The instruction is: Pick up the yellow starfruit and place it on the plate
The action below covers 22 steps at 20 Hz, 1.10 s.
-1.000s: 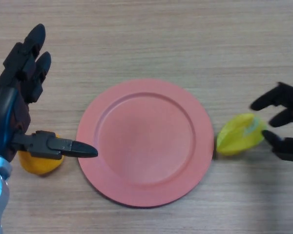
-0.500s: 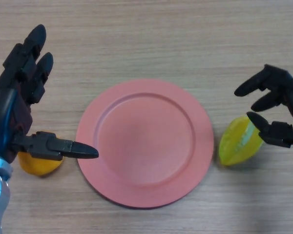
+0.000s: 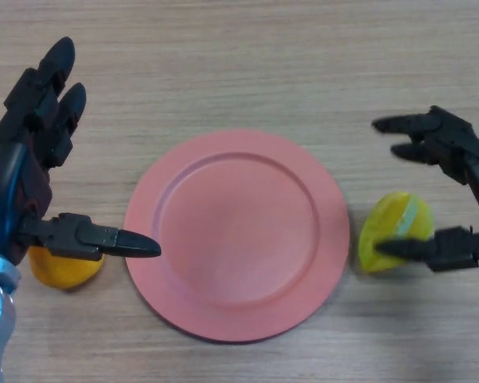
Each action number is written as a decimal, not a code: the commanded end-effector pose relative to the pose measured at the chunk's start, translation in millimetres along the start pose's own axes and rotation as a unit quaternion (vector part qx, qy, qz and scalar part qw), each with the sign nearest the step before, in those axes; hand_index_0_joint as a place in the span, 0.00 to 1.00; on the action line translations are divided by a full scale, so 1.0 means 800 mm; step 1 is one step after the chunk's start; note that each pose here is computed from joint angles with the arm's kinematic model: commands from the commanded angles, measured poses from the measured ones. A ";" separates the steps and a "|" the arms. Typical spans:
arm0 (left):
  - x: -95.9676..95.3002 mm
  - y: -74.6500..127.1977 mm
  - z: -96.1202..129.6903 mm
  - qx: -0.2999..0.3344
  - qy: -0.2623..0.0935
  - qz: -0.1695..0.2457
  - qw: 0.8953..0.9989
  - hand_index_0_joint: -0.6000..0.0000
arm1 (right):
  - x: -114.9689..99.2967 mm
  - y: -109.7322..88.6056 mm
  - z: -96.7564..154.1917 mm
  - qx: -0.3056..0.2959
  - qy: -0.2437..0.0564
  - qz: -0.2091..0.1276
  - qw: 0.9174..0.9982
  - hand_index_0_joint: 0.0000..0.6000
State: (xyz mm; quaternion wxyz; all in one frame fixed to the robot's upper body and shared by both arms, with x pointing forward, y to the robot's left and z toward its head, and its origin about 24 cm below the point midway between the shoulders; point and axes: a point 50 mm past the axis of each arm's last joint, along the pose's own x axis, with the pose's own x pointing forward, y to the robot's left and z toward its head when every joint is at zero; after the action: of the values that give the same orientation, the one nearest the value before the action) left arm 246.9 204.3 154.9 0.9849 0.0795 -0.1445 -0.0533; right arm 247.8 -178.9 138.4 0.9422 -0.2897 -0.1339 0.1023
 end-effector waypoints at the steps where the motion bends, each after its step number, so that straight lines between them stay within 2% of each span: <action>1: 0.001 0.018 0.038 0.037 -0.082 0.017 0.996 1.00 | -0.001 -0.025 0.035 -0.055 -0.109 -0.035 0.992 0.00; 3: 0.001 0.017 0.040 0.043 -0.088 0.017 0.995 1.00 | 0.003 -0.023 0.029 -0.095 -0.092 -0.026 0.991 0.00; 4: 0.001 0.017 0.041 0.043 -0.089 0.017 0.995 1.00 | 0.007 -0.021 0.024 -0.114 -0.068 -0.025 0.991 0.00; 9: 0.000 0.019 0.039 0.043 -0.089 0.017 0.995 1.00 | 0.021 -0.011 0.003 -0.131 -0.011 -0.022 0.991 0.00; 14: -0.001 0.023 0.036 0.041 -0.085 0.020 0.995 1.00 | 0.033 0.002 -0.027 -0.108 0.054 -0.033 0.992 0.00; 22: -0.003 0.028 0.032 0.039 -0.079 0.026 0.996 1.00 | 0.035 0.017 -0.046 -0.063 0.102 -0.055 0.991 0.00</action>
State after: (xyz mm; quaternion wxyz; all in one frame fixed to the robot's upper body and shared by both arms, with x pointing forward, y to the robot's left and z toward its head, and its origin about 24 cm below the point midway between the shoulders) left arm 248.3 206.8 149.0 0.9870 0.0789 -0.1302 -0.0520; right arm 279.9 -178.8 78.0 0.9311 -0.3613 0.0236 0.0435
